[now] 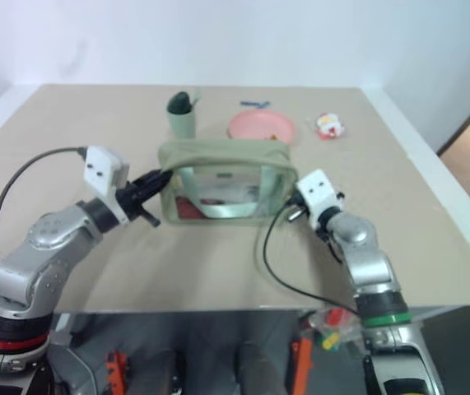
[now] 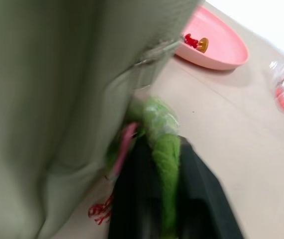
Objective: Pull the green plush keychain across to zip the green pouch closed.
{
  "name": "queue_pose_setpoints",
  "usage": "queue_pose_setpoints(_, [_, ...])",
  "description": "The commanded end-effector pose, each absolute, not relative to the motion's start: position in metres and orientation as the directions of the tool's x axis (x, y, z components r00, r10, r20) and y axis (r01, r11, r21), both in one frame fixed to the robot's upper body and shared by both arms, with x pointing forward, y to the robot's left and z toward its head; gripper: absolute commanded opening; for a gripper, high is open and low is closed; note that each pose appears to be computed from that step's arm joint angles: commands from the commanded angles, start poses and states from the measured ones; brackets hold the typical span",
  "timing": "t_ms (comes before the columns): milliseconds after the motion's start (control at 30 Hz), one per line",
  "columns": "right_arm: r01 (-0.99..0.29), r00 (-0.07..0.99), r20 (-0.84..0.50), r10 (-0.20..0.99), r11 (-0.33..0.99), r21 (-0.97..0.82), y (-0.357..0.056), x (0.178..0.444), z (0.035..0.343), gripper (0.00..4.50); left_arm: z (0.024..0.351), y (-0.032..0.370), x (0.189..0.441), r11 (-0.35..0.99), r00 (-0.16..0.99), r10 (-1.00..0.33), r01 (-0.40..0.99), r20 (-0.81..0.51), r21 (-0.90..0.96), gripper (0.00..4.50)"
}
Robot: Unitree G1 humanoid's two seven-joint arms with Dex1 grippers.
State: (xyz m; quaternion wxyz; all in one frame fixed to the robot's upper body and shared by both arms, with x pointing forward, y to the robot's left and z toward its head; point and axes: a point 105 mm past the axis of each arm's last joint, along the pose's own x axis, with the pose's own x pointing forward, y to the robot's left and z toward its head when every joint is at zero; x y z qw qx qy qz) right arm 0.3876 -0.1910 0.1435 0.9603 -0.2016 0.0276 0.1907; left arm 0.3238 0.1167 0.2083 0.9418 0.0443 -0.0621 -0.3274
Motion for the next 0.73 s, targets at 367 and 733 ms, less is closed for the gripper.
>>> queue_pose_setpoints(367, [-0.639, 0.735, 0.178, 0.654, 0.756, -0.144, -0.205, 0.317, 0.279, 4.48, 0.259, 0.152, 0.292, 0.667, 0.657, -0.744, 0.741, 0.12, 0.078, 4.47])
queue_pose_setpoints(733, [-0.623, 0.772, 0.045, 0.634, 0.769, -0.143, -0.174, 0.264, 0.177, 4.48, 0.177, 0.183, 0.287, 0.871, 0.878, -0.478, 0.47, 0.029, 0.145, 4.47])
